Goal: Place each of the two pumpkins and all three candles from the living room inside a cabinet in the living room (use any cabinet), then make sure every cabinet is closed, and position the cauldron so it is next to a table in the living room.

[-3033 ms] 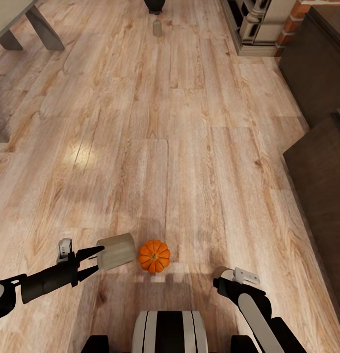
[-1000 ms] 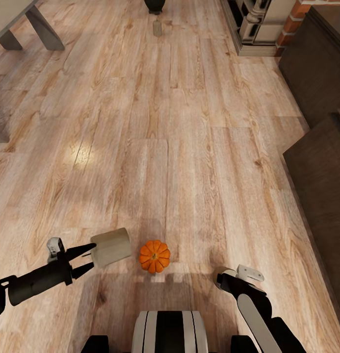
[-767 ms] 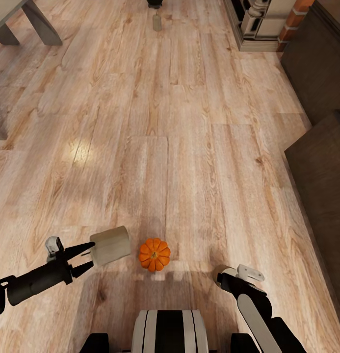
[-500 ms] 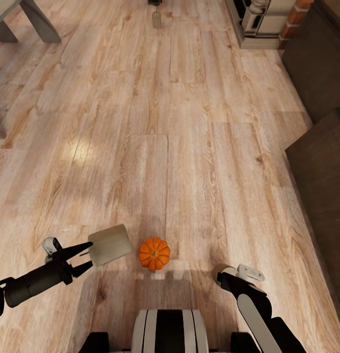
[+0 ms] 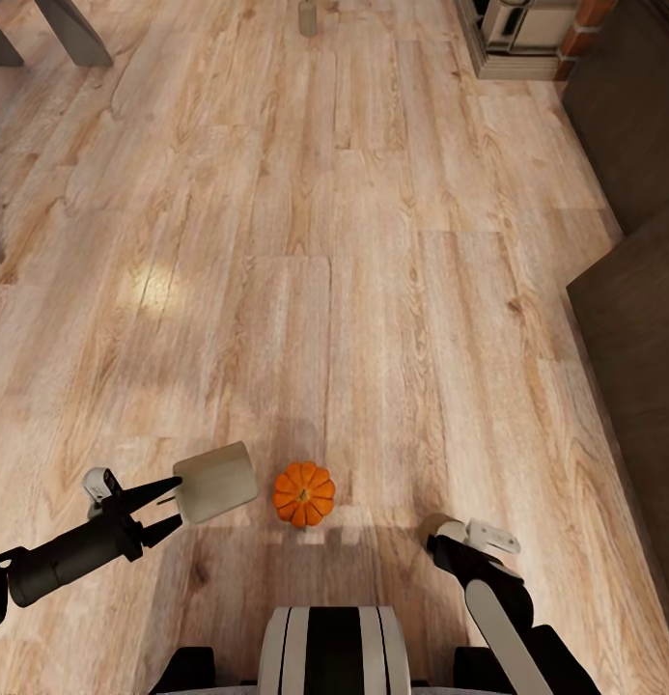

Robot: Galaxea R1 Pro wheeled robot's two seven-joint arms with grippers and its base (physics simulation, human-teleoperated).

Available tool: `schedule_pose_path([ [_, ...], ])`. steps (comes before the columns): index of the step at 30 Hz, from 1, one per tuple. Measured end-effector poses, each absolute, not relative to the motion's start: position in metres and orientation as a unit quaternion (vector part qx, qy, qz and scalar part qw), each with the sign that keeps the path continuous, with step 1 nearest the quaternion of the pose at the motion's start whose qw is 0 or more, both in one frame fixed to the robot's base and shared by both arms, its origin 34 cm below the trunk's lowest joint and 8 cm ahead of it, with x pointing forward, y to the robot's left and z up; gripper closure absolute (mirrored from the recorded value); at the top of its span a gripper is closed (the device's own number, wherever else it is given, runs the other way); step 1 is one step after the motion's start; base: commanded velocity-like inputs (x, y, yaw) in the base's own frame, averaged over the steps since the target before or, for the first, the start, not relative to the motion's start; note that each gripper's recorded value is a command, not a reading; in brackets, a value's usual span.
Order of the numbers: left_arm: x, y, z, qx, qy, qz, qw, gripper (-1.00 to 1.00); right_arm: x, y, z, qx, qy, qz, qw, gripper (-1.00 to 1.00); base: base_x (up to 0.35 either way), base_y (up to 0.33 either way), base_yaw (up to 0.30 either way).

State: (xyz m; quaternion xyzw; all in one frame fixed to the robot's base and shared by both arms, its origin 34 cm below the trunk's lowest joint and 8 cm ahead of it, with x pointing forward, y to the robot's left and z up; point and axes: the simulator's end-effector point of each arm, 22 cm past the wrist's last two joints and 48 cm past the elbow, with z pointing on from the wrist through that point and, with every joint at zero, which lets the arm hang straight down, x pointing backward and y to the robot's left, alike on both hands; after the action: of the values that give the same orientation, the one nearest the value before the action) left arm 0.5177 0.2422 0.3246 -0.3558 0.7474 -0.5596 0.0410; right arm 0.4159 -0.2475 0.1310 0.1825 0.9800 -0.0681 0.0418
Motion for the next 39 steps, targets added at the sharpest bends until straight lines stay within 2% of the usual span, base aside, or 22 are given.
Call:
schedule_pose_path([
  [26,0.516,0.242,0.319,-0.360,0.747,-0.558,0.037,1.00,0.403,-0.250,0.122,0.180,0.980,-0.074,0.026,-1.00,0.000,0.000,0.000],
  [27,0.516,0.242,0.319,-0.360,0.747,-0.558,0.037,1.00,0.403,-0.250,0.122,0.180,0.981,-0.074,0.026,1.00,0.000,0.000,0.000],
  [39,0.515,0.242,0.319,-0.359,0.747,-0.558,0.036,1.00,0.405,-0.249,0.122,0.190,0.979,-0.073,0.033,1.00,0.000,0.000,0.000],
])
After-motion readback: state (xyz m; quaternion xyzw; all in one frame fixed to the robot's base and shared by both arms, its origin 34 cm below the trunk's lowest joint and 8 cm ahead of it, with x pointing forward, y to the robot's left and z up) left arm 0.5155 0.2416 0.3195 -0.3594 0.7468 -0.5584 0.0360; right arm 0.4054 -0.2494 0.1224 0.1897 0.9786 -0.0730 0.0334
